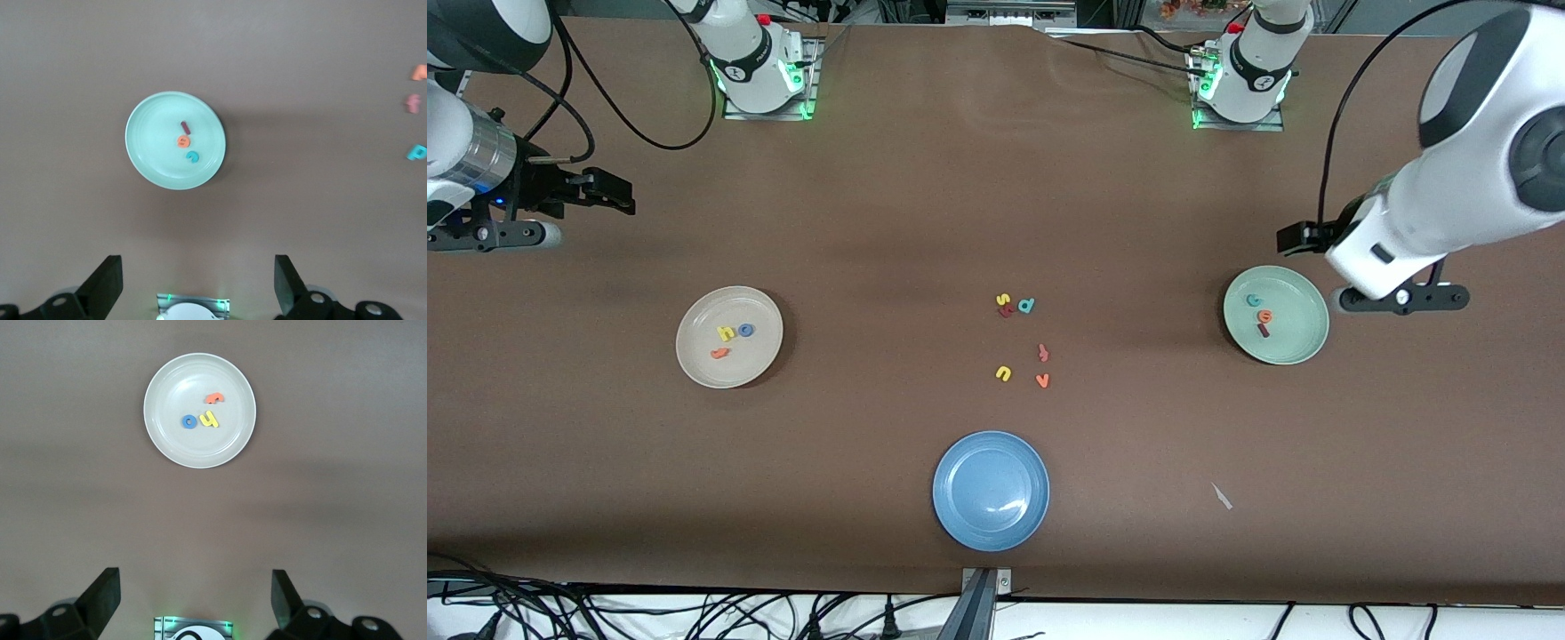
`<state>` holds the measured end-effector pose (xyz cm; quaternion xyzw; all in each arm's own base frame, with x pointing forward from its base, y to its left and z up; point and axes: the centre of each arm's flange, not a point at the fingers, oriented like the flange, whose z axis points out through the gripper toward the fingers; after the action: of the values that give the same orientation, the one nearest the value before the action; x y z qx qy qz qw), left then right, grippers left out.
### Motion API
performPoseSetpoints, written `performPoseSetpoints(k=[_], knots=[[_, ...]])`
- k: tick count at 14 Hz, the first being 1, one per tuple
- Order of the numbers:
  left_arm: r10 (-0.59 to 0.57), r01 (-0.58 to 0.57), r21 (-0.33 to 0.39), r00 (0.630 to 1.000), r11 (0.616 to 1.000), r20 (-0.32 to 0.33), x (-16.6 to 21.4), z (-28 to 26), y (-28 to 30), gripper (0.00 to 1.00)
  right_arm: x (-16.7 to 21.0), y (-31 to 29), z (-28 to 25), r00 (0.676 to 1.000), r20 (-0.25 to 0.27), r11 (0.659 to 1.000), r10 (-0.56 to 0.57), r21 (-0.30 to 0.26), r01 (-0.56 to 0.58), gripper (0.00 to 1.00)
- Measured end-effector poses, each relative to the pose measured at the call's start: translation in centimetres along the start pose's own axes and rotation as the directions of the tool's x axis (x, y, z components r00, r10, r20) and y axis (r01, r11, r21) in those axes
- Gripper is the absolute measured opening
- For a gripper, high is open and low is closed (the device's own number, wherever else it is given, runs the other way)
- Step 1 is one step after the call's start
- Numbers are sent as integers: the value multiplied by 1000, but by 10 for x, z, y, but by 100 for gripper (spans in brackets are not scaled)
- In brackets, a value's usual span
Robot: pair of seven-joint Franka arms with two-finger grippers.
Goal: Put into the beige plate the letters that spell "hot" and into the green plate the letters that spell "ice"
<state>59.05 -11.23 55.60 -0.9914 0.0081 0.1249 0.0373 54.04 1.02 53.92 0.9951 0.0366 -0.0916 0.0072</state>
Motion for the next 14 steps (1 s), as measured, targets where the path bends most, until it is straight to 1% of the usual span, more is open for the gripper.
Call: performPoseSetpoints(k=[1, 3, 4, 5, 7, 10, 12, 14], knots=[[10, -10, -2, 999, 1000, -30, -7, -12, 1, 100, 0, 0, 0, 1000, 0, 1000, 0, 0, 0, 100], [-21, 17, -43, 996, 999, -85, -17, -29, -2, 100, 0, 0, 0, 1000, 0, 1000, 0, 0, 0, 100], [-35, 29, -62, 995, 998, -95, -21, -32, -10, 100, 0, 0, 0, 1000, 0, 1000, 0, 0, 0, 100], [-27, 20, -66, 994, 998, -105, -23, -32, -19, 100, 0, 0, 0, 1000, 0, 1000, 0, 0, 0, 100], [-4, -3, -51, 990, 999, -138, -22, -28, -40, 100, 0, 0, 0, 1000, 0, 1000, 0, 0, 0, 100], [-11, 4, -37, 981, 999, -194, -25, -12, -66, 100, 0, 0, 0, 1000, 0, 1000, 0, 0, 0, 100], [-22, 15, -29, 974, 999, -227, -41, -10, -70, 100, 0, 0, 0, 1000, 0, 1000, 0, 0, 0, 100], [-21, 16, -22, 967, 1000, -255, -61, -19, -68, 100, 0, 0, 0, 1000, 0, 1000, 0, 0, 0, 100]])
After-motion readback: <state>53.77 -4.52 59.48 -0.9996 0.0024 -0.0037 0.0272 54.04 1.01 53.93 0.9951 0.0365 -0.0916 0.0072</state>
